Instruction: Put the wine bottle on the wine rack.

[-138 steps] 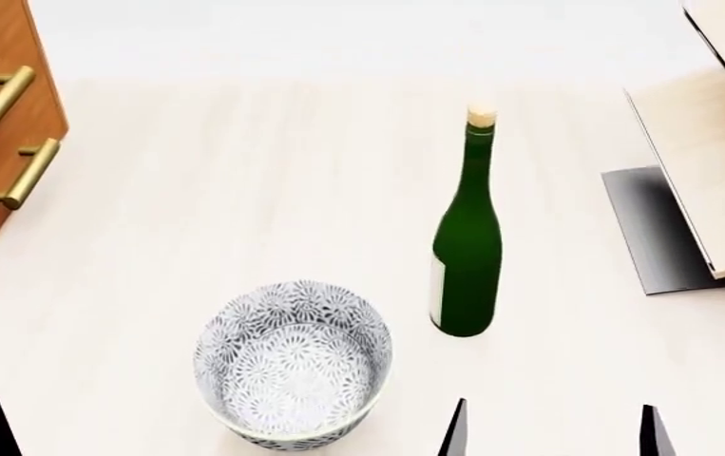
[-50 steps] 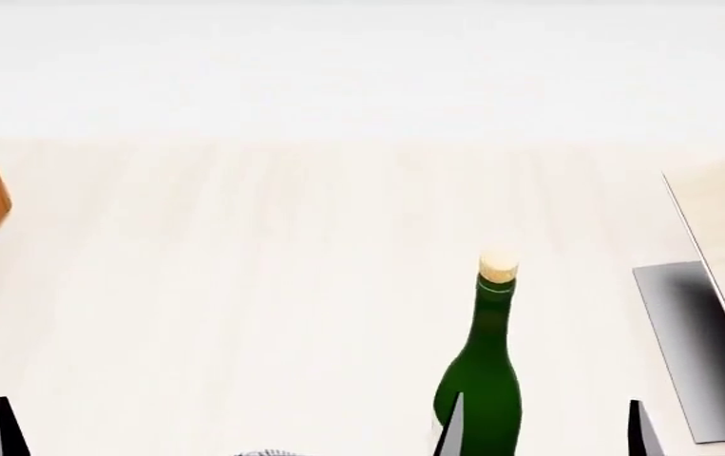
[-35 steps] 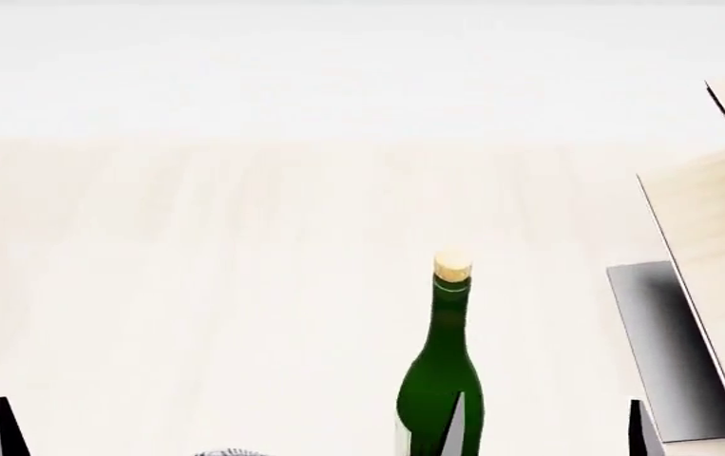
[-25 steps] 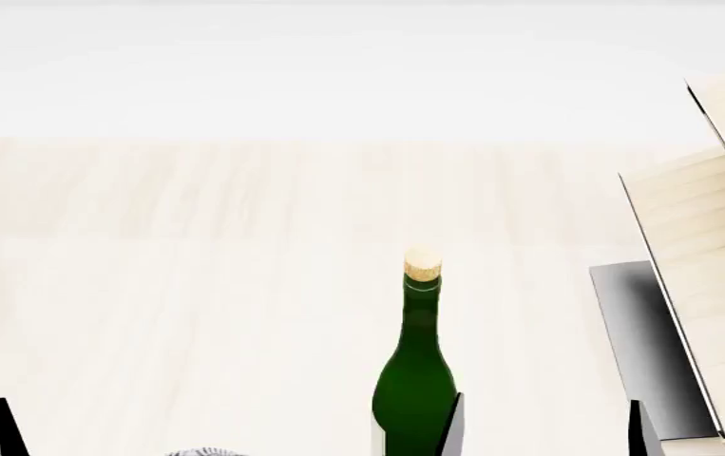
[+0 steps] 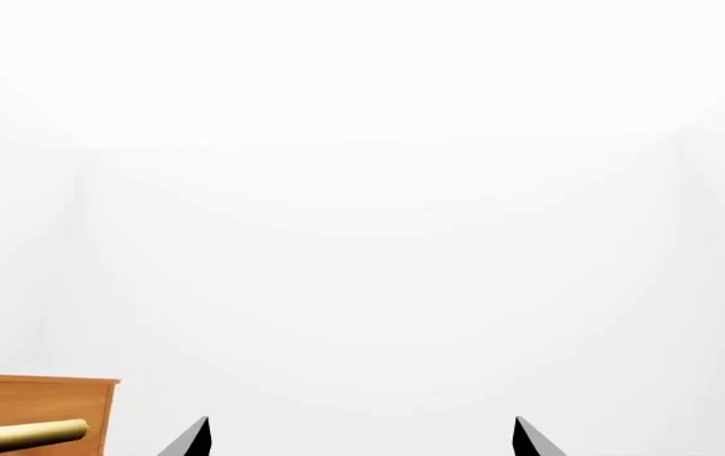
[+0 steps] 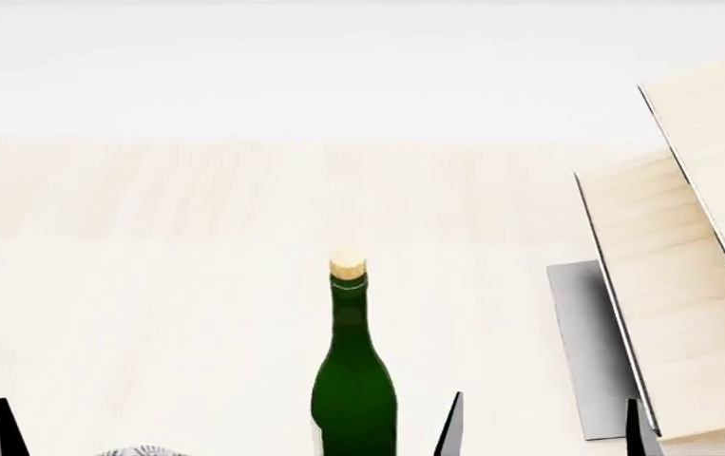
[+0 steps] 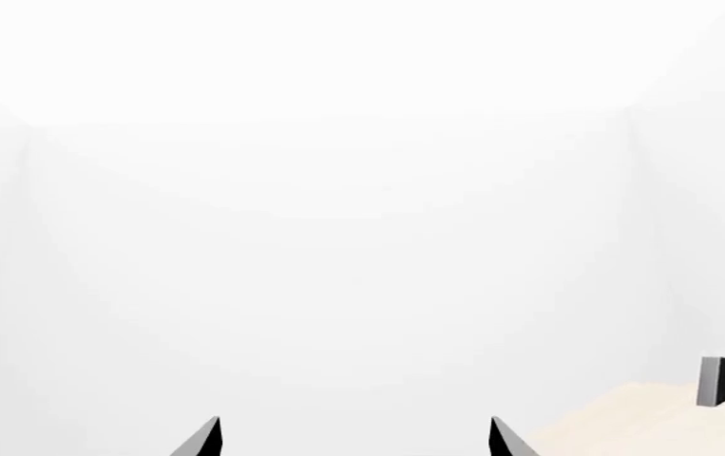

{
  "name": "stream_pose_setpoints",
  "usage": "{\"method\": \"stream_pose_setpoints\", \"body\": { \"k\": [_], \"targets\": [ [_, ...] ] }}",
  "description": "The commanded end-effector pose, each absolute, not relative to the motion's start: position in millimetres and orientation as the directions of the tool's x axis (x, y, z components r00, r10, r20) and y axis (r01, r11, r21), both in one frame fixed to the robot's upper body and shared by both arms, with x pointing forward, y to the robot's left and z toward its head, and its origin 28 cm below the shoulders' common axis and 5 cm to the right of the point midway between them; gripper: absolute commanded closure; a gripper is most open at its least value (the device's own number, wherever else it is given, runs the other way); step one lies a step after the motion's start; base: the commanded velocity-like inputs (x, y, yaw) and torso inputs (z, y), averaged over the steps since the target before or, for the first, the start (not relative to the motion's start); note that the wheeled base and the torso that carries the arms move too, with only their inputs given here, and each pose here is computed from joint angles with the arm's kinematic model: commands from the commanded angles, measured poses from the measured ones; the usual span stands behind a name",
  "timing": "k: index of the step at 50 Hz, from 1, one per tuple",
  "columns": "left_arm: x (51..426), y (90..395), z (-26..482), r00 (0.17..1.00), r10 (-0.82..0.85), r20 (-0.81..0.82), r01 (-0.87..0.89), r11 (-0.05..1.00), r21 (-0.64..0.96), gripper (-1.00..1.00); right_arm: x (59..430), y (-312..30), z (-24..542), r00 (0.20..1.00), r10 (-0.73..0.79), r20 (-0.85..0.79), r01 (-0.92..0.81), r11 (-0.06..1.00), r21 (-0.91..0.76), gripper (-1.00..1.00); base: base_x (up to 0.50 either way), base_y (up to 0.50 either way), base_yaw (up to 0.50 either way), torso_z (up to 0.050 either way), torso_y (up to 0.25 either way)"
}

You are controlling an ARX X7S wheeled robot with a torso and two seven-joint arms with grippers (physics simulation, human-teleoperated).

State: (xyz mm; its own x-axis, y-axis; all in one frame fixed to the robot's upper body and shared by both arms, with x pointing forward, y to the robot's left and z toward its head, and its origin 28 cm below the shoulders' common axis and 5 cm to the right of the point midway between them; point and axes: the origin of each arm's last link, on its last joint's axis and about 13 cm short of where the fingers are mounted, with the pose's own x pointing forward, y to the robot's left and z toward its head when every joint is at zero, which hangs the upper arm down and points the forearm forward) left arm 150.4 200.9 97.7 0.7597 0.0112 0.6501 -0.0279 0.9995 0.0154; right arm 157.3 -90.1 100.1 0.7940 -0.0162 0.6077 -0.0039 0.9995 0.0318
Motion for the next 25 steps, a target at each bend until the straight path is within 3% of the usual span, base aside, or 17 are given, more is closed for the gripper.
{"method": "stream_pose_setpoints", "body": {
  "k": [1,25],
  "targets": [
    [150.2,200.4,98.6,0.760,0.007,0.650,-0.025,1.000,0.018,-1.00,157.5,-90.1,100.2,0.795,-0.016,0.606,-0.004,0.999,0.032,-1.00,0.00,-0.14,0.00,0.000,0.000],
    [150.5,200.9,97.7,0.759,0.012,0.651,-0.028,1.000,0.014,-1.00,158.3,-90.5,99.5,0.797,-0.020,0.604,-0.001,0.999,0.034,-1.00,0.00,-0.15,0.00,0.000,0.000]
  ]
}}
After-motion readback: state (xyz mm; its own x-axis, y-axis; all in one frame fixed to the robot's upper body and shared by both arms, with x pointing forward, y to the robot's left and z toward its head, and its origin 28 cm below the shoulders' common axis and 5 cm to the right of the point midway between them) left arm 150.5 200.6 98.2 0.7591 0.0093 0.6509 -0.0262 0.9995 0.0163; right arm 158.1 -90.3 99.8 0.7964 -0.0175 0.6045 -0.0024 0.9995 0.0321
